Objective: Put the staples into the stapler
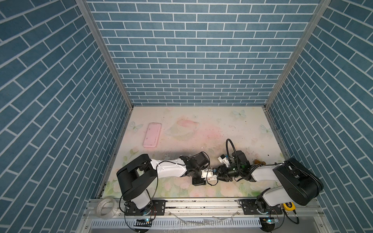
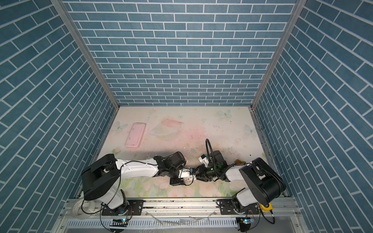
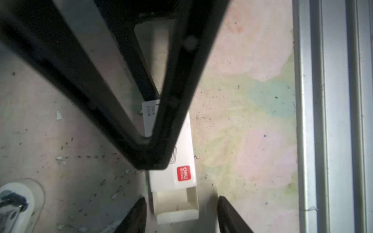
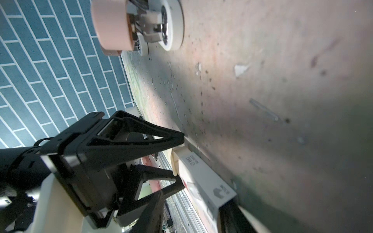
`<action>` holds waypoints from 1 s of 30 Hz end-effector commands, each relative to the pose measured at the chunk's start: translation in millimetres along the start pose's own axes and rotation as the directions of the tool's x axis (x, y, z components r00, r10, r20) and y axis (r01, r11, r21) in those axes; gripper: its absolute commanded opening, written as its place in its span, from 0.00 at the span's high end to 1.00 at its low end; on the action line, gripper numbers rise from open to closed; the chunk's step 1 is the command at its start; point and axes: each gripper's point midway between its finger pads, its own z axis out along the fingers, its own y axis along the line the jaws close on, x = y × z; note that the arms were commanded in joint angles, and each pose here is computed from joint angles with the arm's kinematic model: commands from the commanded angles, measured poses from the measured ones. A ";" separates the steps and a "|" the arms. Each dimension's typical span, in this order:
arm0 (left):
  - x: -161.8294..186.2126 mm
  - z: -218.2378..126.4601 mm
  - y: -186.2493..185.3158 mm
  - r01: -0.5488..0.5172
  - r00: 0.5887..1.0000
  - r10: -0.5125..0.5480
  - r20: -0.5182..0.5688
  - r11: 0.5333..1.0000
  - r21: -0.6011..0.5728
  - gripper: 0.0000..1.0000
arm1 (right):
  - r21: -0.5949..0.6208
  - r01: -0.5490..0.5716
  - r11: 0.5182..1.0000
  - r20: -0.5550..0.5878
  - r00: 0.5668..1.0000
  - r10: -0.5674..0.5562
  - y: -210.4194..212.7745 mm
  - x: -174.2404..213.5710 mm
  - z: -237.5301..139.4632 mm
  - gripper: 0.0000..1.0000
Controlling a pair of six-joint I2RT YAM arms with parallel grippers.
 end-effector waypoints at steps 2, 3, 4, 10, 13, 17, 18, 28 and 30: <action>-4.1 3.6 7.4 0.011 1.000 -0.011 0.000 1.000 -0.015 0.43 | 0.082 -0.037 0.996 0.003 0.999 0.037 -21.6 4.9 0.8 0.53; -5.5 3.5 7.5 0.010 1.000 -0.010 0.003 1.000 -0.014 0.44 | 0.081 -0.035 0.996 0.004 0.999 0.035 -21.4 4.3 0.8 0.53; -6.1 3.5 7.7 0.012 1.000 -0.012 0.004 1.000 -0.012 0.45 | 0.083 -0.036 0.996 0.003 0.999 0.036 -22.2 5.0 0.7 0.53; -1.1 6.1 4.2 0.012 1.000 -0.012 -0.015 1.000 0.007 0.58 | 0.090 -0.041 0.995 -0.001 0.999 0.041 -24.8 5.9 1.2 0.53; 2.0 3.9 0.1 -0.004 1.000 0.005 -0.020 1.000 0.019 0.65 | 0.097 -0.042 0.994 0.001 0.999 0.042 -26.9 5.7 1.2 0.53; 4.7 1.1 -1.7 -0.013 0.999 0.014 -0.037 1.000 0.028 0.73 | 0.099 -0.045 0.994 -0.004 0.999 0.046 -28.2 5.6 1.8 0.53; 5.8 1.3 -1.8 -0.015 0.999 0.017 -0.045 0.999 0.031 0.73 | 0.100 -0.048 0.994 -0.004 0.999 0.048 -28.9 5.4 1.8 0.53; 13.9 1.3 -6.7 -0.019 0.994 0.027 -0.109 0.997 0.073 0.73 | 0.115 -0.059 0.992 -0.003 0.998 0.059 -33.8 5.2 0.2 0.54; 14.9 0.7 -7.6 -0.020 0.993 0.029 -0.117 0.997 0.077 0.73 | 0.115 -0.060 0.992 -0.003 0.998 0.060 -33.8 4.8 -0.2 0.54</action>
